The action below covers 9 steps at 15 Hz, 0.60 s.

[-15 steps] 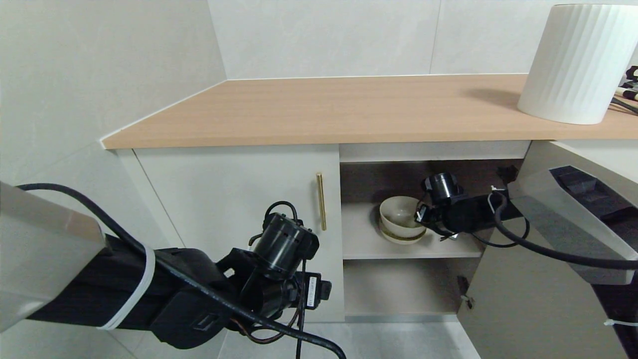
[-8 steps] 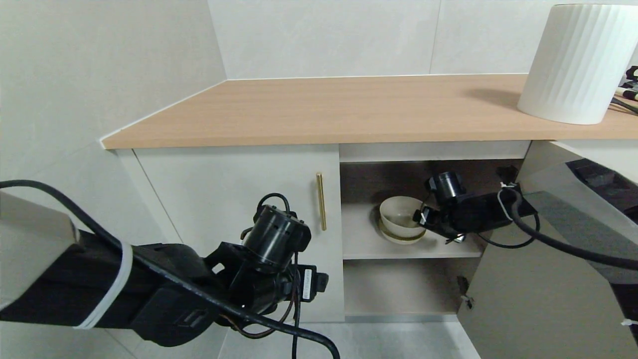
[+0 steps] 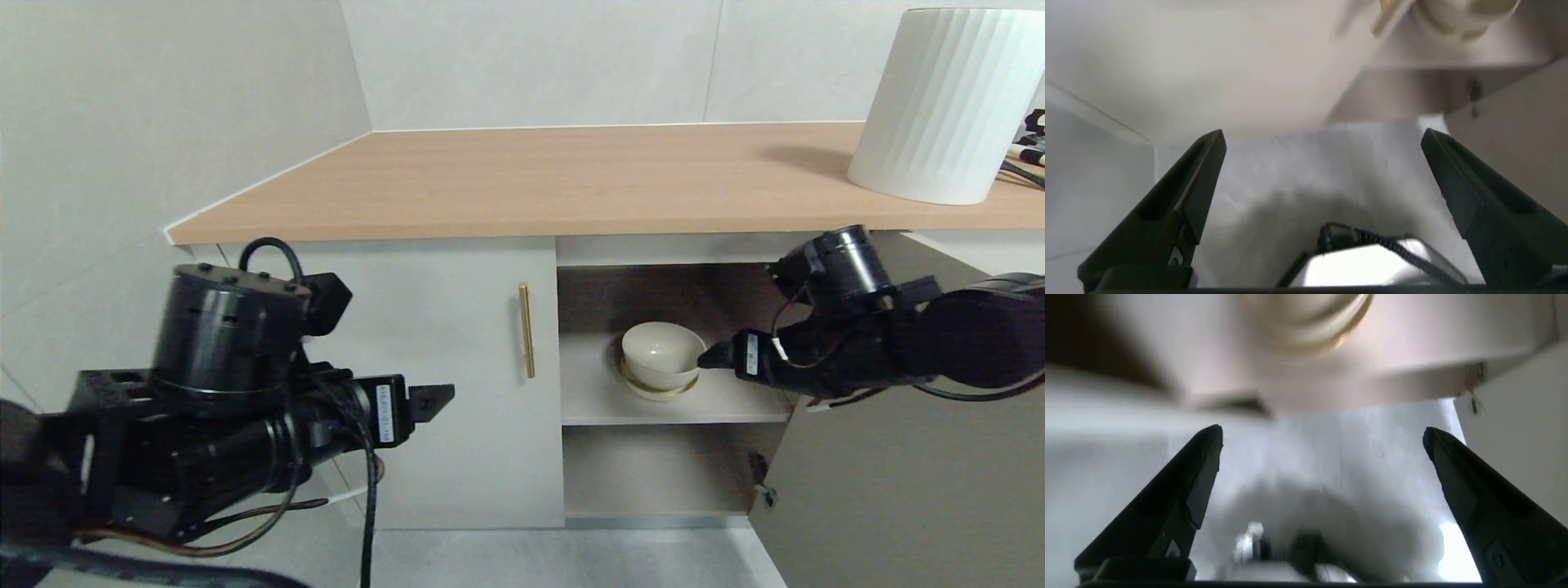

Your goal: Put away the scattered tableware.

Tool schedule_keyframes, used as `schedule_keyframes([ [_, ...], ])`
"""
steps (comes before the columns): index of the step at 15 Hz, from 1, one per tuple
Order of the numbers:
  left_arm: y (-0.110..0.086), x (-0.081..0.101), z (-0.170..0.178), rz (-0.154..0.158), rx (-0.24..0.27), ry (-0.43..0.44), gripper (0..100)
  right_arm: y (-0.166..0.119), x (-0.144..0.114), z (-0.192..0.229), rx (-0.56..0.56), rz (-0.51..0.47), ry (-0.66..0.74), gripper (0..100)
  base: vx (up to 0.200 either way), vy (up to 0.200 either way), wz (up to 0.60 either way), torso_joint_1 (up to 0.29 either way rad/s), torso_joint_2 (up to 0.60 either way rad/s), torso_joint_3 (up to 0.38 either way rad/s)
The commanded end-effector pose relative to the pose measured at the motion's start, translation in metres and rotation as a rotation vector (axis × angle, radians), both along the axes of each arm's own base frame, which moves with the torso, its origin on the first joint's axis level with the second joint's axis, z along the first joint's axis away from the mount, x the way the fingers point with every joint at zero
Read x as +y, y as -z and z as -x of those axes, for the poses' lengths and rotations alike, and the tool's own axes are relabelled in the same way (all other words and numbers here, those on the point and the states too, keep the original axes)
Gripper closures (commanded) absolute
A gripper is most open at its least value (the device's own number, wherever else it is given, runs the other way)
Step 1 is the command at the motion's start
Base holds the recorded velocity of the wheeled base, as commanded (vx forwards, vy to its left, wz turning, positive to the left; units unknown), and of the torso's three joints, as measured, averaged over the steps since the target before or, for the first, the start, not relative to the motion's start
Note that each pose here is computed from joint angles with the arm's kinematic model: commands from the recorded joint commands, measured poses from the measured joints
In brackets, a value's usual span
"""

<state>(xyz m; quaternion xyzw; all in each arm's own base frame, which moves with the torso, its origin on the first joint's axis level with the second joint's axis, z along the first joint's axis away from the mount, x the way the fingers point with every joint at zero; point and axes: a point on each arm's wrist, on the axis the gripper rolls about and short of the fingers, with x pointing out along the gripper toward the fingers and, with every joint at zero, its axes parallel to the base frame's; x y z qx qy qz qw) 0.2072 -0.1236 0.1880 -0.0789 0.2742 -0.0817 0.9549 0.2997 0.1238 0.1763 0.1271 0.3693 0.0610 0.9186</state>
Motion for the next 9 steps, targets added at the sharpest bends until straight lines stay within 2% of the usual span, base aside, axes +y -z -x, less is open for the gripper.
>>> schedule_keyframes([
  [1, -0.017, 0.026, 0.033, 0.045, -0.084, -0.011, 0, -0.033, -0.017, 0.083, -0.081, 0.001, -0.128, 0, 0.000, 0.000, 0.00, 0.000, 0.00, 0.000],
  [4, -0.015, 0.041, 0.045, 0.046, -0.096, -0.047, 0, -0.027, -0.021, 0.113, -0.054, 0.015, -0.176, 0, 0.000, 0.000, 0.00, 0.000, 0.00, 0.000],
  [7, -0.013, 0.040, 0.043, 0.017, -0.093, -0.034, 0, -0.022, -0.020, 0.118, -0.036, 0.023, -0.190, 0, 0.000, 0.000, 0.00, 0.000, 0.00, 0.000],
  [9, -0.011, 0.039, 0.041, 0.012, -0.084, -0.034, 0, -0.021, -0.019, 0.117, -0.034, 0.026, -0.191, 0, 0.000, 0.000, 0.00, 0.000, 0.00, 0.000],
])
